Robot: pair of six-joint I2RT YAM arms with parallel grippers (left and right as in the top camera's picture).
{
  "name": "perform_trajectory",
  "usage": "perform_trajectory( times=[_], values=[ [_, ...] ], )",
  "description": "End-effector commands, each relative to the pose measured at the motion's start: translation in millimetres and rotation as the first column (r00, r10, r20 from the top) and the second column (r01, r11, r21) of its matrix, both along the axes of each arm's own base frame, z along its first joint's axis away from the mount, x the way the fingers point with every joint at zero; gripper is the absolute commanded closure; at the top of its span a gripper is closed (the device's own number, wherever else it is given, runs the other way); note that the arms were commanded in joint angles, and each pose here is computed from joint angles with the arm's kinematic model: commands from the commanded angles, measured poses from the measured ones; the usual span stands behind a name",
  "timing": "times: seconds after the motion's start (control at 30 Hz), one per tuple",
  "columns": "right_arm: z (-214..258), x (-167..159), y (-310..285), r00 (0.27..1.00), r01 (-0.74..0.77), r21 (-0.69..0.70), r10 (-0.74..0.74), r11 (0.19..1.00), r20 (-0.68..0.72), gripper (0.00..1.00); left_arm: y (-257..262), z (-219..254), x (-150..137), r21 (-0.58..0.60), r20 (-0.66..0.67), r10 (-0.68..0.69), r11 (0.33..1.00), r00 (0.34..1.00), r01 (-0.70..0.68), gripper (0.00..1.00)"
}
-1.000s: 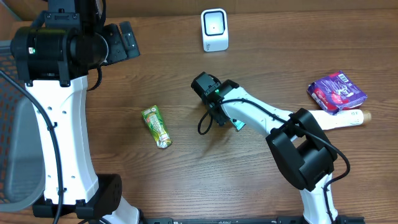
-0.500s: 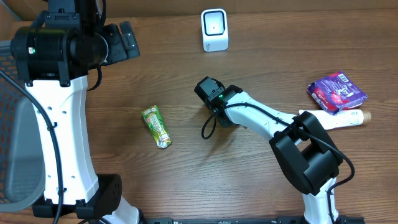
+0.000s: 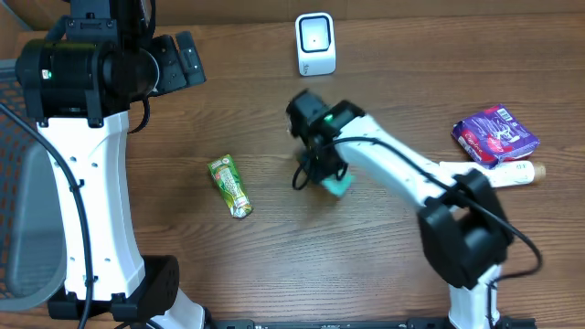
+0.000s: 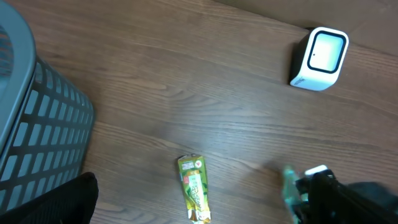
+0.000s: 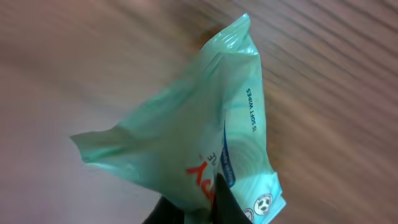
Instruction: Scan the item barcode
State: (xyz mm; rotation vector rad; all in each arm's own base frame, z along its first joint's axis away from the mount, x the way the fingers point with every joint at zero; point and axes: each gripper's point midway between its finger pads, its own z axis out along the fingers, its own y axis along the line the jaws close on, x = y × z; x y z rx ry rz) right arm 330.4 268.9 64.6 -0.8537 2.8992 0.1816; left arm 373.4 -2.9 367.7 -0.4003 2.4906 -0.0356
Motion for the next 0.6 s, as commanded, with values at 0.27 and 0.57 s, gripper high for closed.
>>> perform_trajectory(
  times=[0.27, 0.57],
  values=[
    [90, -17, 47, 0.91, 0.257, 0.699, 0.077, 0.668, -0.408, 0.96, -1, 0, 0, -0.01, 0.002, 0.006, 1.0, 1.0, -0.006, 0.0],
    [15, -21, 37, 0.854, 0.378, 0.641, 0.015, 0.668, -0.52, 0.96, -1, 0, 0, -0.01, 0.002, 0.006, 1.0, 1.0, -0.006, 0.01]
  ],
)
